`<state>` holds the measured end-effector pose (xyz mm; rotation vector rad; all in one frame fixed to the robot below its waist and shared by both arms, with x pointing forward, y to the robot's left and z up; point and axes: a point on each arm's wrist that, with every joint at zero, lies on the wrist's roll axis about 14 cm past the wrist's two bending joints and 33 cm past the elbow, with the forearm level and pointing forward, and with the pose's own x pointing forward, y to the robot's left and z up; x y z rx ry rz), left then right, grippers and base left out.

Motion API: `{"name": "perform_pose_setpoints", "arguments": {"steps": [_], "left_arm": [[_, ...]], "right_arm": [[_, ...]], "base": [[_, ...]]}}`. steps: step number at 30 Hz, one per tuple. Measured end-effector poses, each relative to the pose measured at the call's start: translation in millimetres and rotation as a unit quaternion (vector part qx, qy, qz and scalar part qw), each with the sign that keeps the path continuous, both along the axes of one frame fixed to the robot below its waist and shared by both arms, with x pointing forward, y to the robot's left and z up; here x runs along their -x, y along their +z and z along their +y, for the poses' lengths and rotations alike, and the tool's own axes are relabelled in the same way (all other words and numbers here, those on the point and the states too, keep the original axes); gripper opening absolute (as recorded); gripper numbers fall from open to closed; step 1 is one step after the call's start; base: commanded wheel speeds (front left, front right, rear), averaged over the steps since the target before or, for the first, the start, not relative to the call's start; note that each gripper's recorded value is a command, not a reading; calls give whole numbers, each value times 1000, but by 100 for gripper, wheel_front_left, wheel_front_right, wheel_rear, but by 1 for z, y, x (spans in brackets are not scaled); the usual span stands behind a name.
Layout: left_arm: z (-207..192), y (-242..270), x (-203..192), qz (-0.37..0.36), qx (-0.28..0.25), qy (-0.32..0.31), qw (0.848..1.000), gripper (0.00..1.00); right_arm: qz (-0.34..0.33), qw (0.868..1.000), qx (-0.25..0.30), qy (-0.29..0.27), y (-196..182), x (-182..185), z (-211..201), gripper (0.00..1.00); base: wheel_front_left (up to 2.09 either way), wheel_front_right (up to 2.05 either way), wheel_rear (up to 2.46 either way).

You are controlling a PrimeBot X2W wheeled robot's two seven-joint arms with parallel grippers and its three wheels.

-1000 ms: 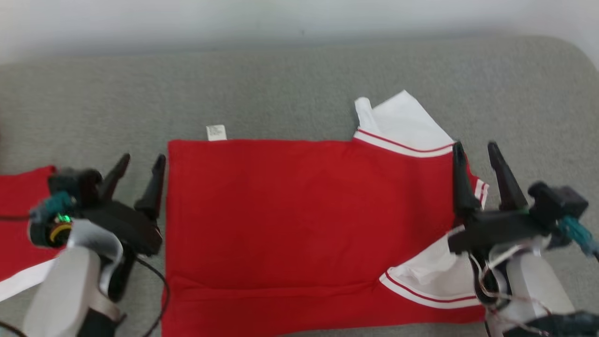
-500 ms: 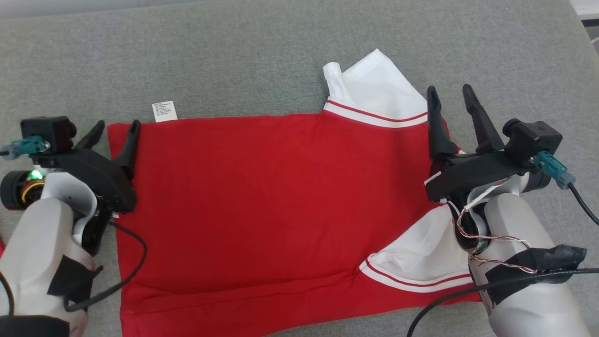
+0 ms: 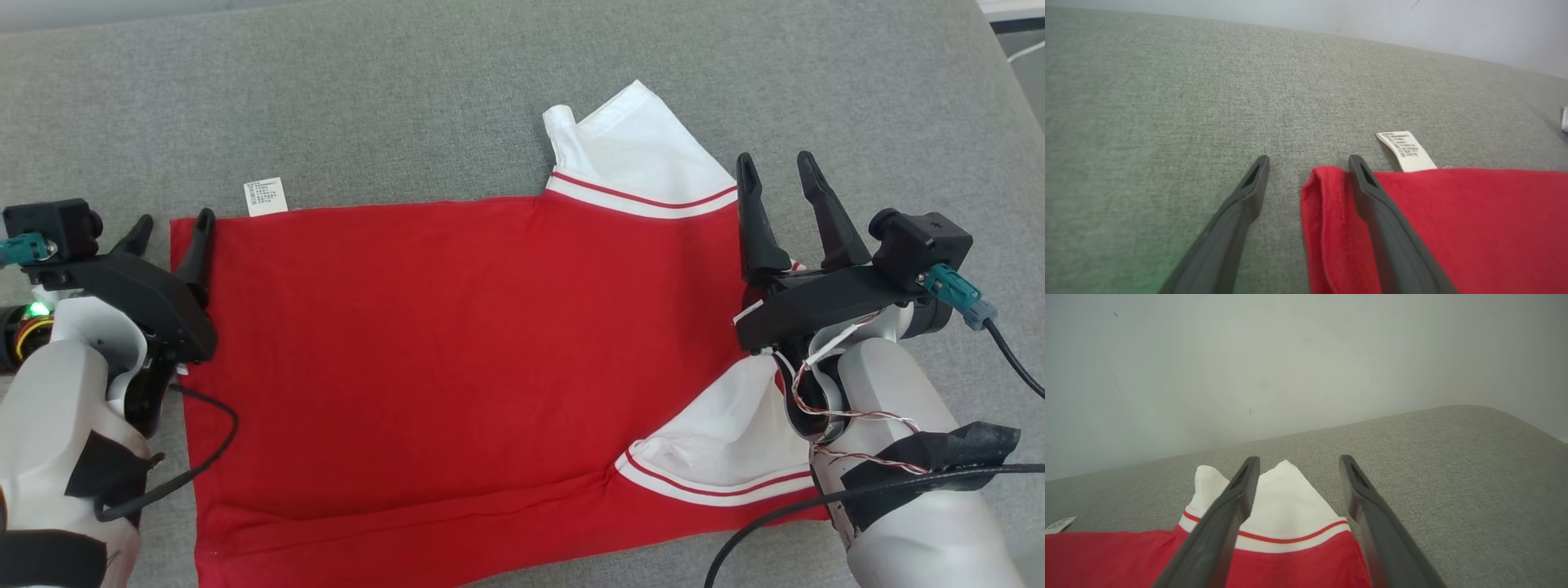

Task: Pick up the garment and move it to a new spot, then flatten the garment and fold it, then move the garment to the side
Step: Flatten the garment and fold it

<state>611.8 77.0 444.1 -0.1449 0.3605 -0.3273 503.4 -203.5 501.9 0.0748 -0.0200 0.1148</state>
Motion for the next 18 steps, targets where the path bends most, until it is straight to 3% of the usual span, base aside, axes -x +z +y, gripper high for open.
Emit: {"name": "perform_pose_setpoints", "arguments": {"steps": [2,3,4,5,18], "left_arm": [[-1,-1,1,8,2,-1,1000,96],[-1,-1,1,10,2,-2,1000,49],[-1,0,1,11,2,-2,1000,14],[-1,1,1,10,3,-1,1000,0],[-12,50,2,-75,36,-13,996,0]], "right_arm": [[-1,1000,-1,0,1,0,0,100],[-1,1000,-1,1,1,-1,1,100],[-1,1000,-1,1,1,-1,1,100],[-1,1000,-1,1,0,-2,1,100],[79,996,28,22,-21,-35,5,100]], "base": [[0,0,0],[0,0,0],[0,0,0],[0,0,0],[0,0,0]]}}
